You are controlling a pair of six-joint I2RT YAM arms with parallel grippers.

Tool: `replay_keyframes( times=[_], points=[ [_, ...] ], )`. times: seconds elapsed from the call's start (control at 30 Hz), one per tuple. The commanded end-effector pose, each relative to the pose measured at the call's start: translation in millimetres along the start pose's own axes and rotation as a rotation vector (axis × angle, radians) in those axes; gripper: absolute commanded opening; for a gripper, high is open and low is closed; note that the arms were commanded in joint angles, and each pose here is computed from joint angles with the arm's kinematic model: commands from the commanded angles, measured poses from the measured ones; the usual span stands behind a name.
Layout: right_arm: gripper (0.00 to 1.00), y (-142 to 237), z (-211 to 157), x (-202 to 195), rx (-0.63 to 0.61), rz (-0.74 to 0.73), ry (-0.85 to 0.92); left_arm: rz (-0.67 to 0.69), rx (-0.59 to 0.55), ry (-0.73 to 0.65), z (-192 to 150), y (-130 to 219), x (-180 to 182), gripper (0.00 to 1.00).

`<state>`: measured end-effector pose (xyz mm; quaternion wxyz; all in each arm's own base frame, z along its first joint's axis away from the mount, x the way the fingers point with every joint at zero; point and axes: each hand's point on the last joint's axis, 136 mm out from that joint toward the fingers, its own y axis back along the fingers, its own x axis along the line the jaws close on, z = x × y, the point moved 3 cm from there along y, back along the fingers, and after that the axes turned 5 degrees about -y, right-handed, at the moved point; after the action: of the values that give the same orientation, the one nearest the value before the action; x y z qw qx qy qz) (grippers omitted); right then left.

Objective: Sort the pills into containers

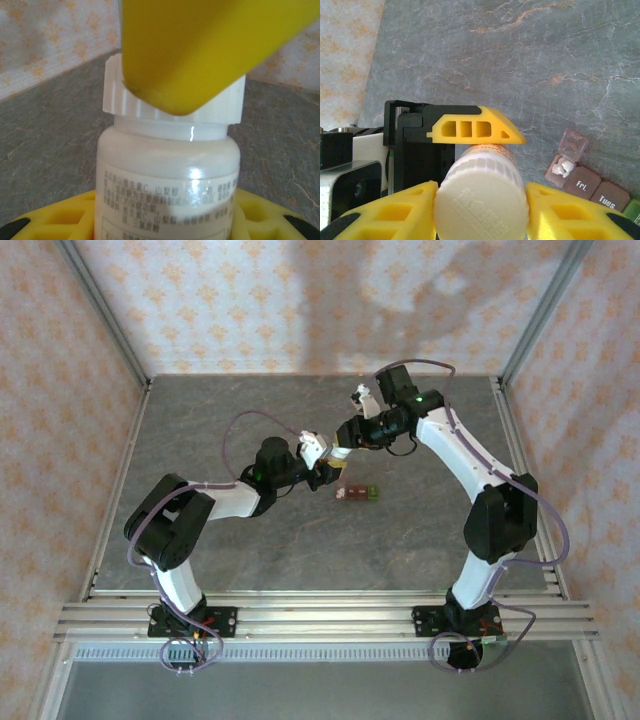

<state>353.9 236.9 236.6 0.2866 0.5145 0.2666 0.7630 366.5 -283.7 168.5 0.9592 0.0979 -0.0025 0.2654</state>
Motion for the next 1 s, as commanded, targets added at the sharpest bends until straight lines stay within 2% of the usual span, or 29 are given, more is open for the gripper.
replay_keyframes(
  times=[0.0, 0.23, 0.3, 0.53, 0.63, 0.77, 0.97],
  points=[
    [0.4, -12.5, -7.1, -10.2, 0.018, -0.019, -0.068, 0.004, -0.102, -0.04, 37.7, 4.2, 4.2, 0.0],
    [0.38, -32.5, -8.4, -38.1, -0.089, -0.167, -0.398, 0.141, -0.113, -0.063, 38.1, 9.4, 19.6, 0.0],
    [0.39, -38.6, -7.3, -41.4, -0.135, -0.149, -0.487, 0.179, -0.122, -0.08, 37.1, 12.0, 22.2, 0.0],
    [0.41, -35.0, 6.8, -25.6, -0.193, -0.08, -0.542, 0.189, -0.114, -0.084, 31.5, 11.3, 22.8, 0.0],
    [0.49, -26.3, 12.1, -20.6, -0.208, -0.092, -0.523, 0.19, -0.115, -0.076, 29.8, 10.3, 23.4, 0.0],
    [0.68, -5.0, 17.9, -14.5, -0.256, -0.089, -0.501, 0.176, -0.121, -0.071, 31.5, 9.6, 21.9, 0.0],
    [0.8, 28.7, 13.3, -11.9, -0.313, -0.061, -0.475, 0.153, -0.118, -0.073, 33.0, 10.2, 18.3, 0.0]
  ],
)
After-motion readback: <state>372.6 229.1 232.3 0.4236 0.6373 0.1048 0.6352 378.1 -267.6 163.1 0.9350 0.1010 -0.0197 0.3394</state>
